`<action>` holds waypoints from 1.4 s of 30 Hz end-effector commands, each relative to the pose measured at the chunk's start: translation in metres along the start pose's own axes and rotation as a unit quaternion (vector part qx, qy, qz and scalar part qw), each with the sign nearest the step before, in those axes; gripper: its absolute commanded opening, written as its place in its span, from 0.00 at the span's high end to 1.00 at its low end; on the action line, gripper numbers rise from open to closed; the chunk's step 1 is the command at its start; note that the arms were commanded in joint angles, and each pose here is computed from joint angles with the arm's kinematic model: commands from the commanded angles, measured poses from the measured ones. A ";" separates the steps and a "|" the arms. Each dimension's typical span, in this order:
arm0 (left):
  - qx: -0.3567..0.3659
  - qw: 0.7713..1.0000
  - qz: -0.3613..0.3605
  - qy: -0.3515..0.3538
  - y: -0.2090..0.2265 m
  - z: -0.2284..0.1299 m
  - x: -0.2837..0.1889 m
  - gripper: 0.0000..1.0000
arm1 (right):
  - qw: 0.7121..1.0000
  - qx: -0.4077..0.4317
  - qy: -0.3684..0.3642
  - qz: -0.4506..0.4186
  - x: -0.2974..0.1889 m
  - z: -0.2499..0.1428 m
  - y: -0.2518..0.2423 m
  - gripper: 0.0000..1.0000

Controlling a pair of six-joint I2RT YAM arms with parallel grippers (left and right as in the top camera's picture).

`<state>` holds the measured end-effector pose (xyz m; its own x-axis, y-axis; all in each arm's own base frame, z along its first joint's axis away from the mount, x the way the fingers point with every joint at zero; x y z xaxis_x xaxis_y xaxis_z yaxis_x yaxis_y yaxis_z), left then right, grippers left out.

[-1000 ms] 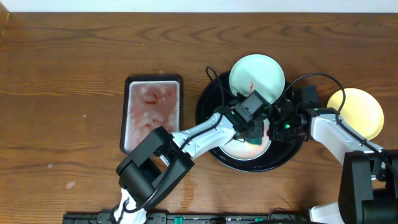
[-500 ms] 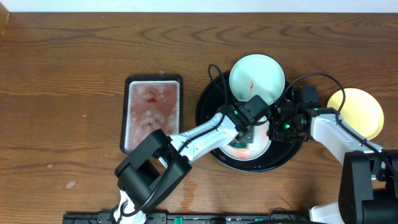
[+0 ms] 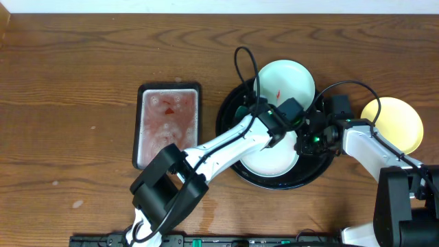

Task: Clean dirty plates on tray and stack at the side
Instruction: 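Scrub the lower blue-green plate with the sponge in left gripper, then return the sponge to the basin with the left gripper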

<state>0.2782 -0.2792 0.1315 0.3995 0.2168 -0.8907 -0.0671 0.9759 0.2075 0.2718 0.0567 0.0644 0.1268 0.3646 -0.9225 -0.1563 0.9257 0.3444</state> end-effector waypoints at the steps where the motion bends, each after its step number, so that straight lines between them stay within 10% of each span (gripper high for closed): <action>1: -0.011 0.998 -0.024 -0.054 0.011 0.017 -0.049 0.93 | 0.999 0.004 0.019 -0.048 0.005 -0.007 -0.014 0.99; 11: -0.065 0.997 0.014 -0.035 0.107 0.037 -0.087 0.92 | 0.999 0.003 0.019 -0.047 0.005 -0.007 -0.014 0.99; 19: -0.124 0.989 0.054 0.053 0.168 0.040 -0.016 0.92 | 0.999 0.004 0.019 -0.037 0.005 -0.007 -0.012 0.99; 26: -0.173 0.974 -0.048 0.135 0.195 0.035 0.033 0.91 | 0.999 0.004 0.018 -0.029 0.005 -0.007 -0.010 0.99; 32: -0.177 0.967 -0.125 0.135 0.205 0.039 0.012 0.52 | 0.999 0.002 0.013 -0.029 0.004 -0.006 -0.010 0.99; 42: -0.191 0.966 -0.166 0.046 0.231 0.031 -0.067 0.26 | 0.992 -0.054 -0.094 -0.068 -0.055 0.006 0.019 0.99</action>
<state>0.2743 -0.0701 0.2367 0.3419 -0.1033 -0.9340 -0.3153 0.9237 -0.2176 0.2685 0.0534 0.0947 0.2239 0.3190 -0.9209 -0.1865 0.9415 0.2807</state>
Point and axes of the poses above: each gripper's point midway between its finger pads, its own x axis out along the fingers, its own y axis along the line the jaws close on, z = x × y, the point moved 7 cm from there along -x, back along the fingers, and after that the axes turned 9 degrees about -x, right-handed, at the moved point
